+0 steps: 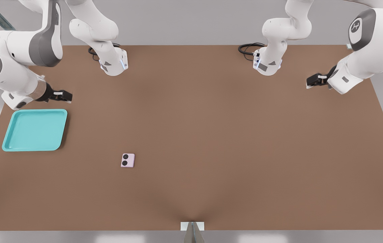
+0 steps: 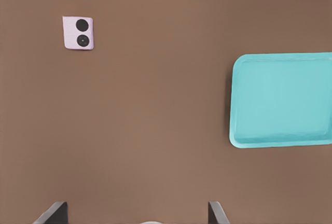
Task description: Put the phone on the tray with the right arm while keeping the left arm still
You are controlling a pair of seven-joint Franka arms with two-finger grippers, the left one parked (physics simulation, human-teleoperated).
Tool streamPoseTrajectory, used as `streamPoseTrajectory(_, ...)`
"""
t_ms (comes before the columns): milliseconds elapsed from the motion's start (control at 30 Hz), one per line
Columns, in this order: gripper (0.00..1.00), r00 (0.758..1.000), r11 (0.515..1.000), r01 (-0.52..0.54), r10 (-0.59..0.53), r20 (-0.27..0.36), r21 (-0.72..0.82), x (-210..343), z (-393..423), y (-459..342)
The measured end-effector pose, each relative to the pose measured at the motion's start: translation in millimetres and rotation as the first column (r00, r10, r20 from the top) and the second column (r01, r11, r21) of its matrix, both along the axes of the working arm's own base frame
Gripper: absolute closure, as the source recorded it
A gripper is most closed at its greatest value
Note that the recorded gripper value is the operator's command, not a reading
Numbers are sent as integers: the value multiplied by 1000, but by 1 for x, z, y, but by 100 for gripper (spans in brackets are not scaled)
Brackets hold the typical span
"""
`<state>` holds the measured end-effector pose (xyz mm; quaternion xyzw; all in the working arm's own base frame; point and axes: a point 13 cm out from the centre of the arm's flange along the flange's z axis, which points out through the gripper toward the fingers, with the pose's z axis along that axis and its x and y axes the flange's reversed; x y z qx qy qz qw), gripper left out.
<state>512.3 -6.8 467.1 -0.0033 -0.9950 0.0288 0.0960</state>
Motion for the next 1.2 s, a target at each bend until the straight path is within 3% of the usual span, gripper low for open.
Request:
streamPoseTrajectory(67,0,999,1000,-7,7,47,2,17,-3,1)
streamPoseTrajectory(167,0,999,999,-35,35,42,17,52,-53,17)
streamPoseTrajectory(300,0,975,975,-221,220,16,35,76,-152,149)
streamPoseTrajectory(367,0,968,968,-249,248,29,33,90,-200,191)
streamPoseTrajectory(533,0,978,979,-206,205,49,10,110,-323,220)
streamPoseTrajectory(667,0,992,994,-109,108,62,7,101,-385,196)
streamPoseTrajectory(933,0,985,997,46,-55,165,59,118,-405,183)
streamPoseTrajectory(1200,0,974,991,119,-130,183,68,125,-431,171)
